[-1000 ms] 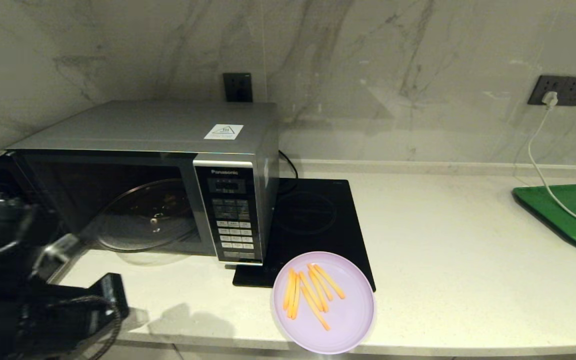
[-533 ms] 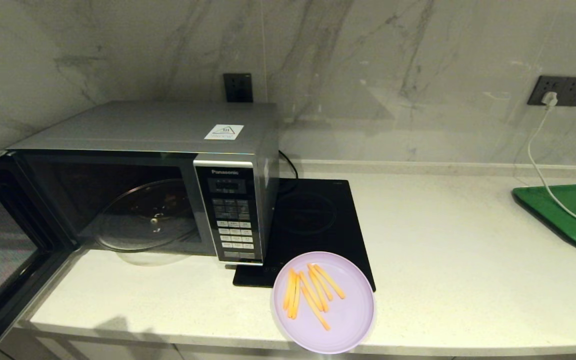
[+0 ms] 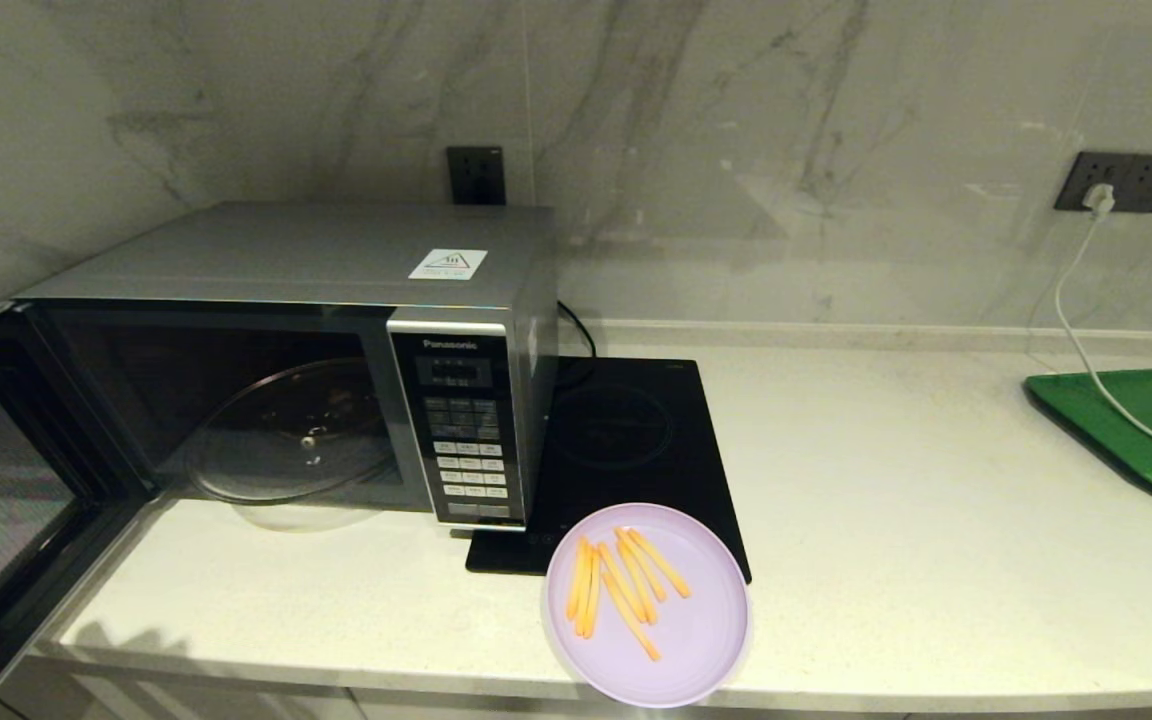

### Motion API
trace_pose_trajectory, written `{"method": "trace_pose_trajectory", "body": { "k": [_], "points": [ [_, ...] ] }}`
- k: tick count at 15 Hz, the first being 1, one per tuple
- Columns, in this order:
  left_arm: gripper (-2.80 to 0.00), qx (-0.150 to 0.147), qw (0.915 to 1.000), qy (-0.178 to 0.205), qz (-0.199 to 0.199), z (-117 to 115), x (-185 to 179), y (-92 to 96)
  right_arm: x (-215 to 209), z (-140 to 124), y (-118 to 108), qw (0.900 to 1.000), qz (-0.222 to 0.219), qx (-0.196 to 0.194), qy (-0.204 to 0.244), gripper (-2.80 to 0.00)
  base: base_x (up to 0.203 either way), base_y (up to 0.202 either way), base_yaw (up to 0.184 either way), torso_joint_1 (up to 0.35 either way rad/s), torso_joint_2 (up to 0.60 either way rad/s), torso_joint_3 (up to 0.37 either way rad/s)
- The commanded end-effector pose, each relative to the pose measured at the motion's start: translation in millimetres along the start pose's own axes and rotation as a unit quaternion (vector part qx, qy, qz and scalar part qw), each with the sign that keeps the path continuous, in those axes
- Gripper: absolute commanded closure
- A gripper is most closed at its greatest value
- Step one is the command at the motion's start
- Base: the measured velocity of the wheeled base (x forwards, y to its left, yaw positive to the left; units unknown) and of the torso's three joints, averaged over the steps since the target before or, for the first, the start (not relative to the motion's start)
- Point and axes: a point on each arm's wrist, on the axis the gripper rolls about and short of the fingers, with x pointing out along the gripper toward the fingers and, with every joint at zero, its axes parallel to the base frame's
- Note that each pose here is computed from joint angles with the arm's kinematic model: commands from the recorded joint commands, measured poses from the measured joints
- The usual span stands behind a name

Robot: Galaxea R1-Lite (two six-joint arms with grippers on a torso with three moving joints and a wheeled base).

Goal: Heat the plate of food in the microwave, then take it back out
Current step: Close the microwave oven

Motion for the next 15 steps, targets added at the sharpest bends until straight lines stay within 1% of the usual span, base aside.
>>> {"method": "trace_pose_trajectory", "body": {
  "k": [1,3,4,6,8,12,13,15],
  "points": [
    [0.00,-0.007,0.9981,0.060,0.000,-10.1,36.8,16.1,-0.1,0.1,0.0,1.000,0.000,0.000,0.000,0.00,0.000,0.000,0.000,0.000,0.00,0.000],
    [0.00,-0.016,0.9936,0.112,0.000,-17.5,54.4,21.3,0.0,-0.1,0.0,1.000,0.000,0.000,0.001,0.00,0.000,0.000,0.000,0.000,0.00,0.000],
    [0.00,-0.025,0.9922,0.122,0.003,-14.1,60.6,24.5,-0.1,0.1,0.0,1.000,0.000,0.000,0.000,0.00,0.000,0.000,0.000,0.000,0.00,0.000],
    [0.00,-0.046,0.9909,0.126,0.008,-4.2,72.4,29.2,0.0,0.1,0.0,1.000,0.000,0.000,0.001,0.00,0.000,0.000,0.000,0.000,0.00,0.000],
    [0.00,-0.056,0.9895,0.132,0.015,-0.9,86.2,35.2,-0.1,0.1,0.0,1.000,0.000,0.000,0.001,0.00,0.000,0.000,0.000,0.000,0.00,0.000],
    [0.00,-0.070,0.9842,0.159,0.034,-9.0,107.6,49.8,0.0,0.1,0.0,1.000,0.000,0.000,0.001,0.00,0.000,0.000,0.000,0.000,0.00,0.000],
    [0.00,-0.072,0.9826,0.168,0.034,-11.0,107.7,50.0,0.2,-0.2,0.0,1.000,0.000,0.000,0.002,0.00,0.000,0.000,0.000,0.000,0.00,0.000],
    [0.00,-0.078,0.9770,0.197,0.026,-15.5,100.3,47.3,0.0,0.2,0.0,1.000,0.000,0.000,0.001,0.00,0.000,0.000,0.000,0.000,0.00,0.000]
  ]
}}
